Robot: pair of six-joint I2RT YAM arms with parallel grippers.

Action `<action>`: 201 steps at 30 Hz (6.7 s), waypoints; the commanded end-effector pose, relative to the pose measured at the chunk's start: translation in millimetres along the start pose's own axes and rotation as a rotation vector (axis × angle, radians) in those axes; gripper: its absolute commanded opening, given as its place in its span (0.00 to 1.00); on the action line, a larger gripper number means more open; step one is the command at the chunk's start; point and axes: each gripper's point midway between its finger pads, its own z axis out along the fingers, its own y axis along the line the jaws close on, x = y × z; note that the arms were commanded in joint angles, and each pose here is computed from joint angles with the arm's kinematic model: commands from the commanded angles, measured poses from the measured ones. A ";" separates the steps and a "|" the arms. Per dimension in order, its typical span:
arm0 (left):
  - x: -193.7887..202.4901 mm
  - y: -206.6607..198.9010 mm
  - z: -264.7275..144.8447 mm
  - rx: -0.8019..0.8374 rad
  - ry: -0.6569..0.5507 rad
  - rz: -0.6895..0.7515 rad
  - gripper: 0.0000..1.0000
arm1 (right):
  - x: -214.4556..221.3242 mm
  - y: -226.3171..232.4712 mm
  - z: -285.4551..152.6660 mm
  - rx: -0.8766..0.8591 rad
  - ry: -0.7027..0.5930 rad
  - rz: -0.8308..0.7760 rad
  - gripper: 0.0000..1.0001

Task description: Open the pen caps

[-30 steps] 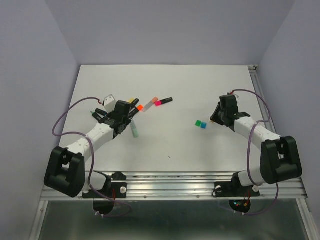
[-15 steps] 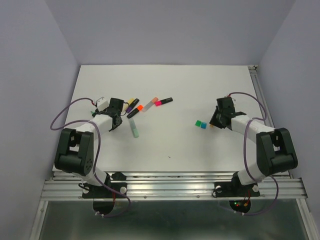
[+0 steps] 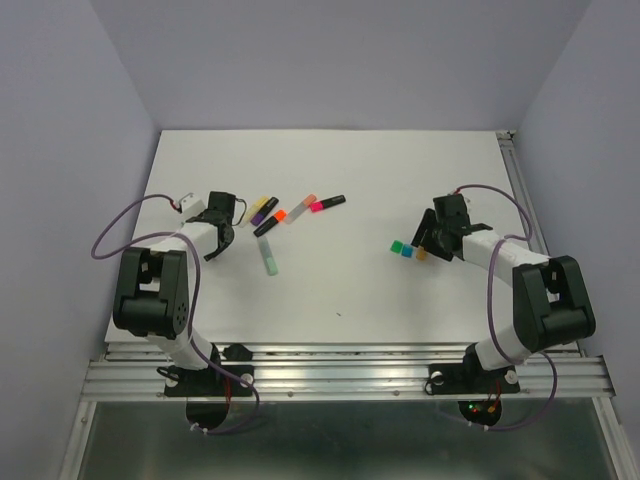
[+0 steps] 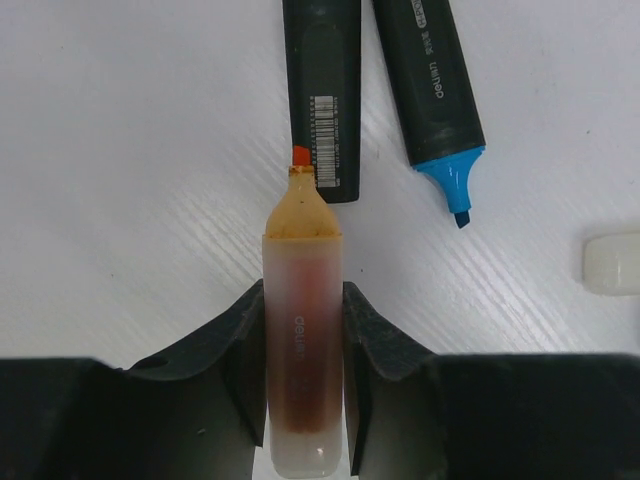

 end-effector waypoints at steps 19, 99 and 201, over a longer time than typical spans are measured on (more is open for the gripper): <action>-29.6 -11.0 -25.8 0.095 -0.041 -0.042 0.84 | -19.1 7.6 -41.7 -0.094 -0.096 -0.019 1.00; 62.9 -100.8 -194.1 0.749 0.097 -0.007 0.00 | 97.3 164.8 -163.5 -0.901 0.022 -0.466 1.00; -16.3 67.2 -20.3 -0.113 -0.002 -0.295 0.02 | 46.8 36.0 -69.6 -0.174 -0.068 -0.165 0.07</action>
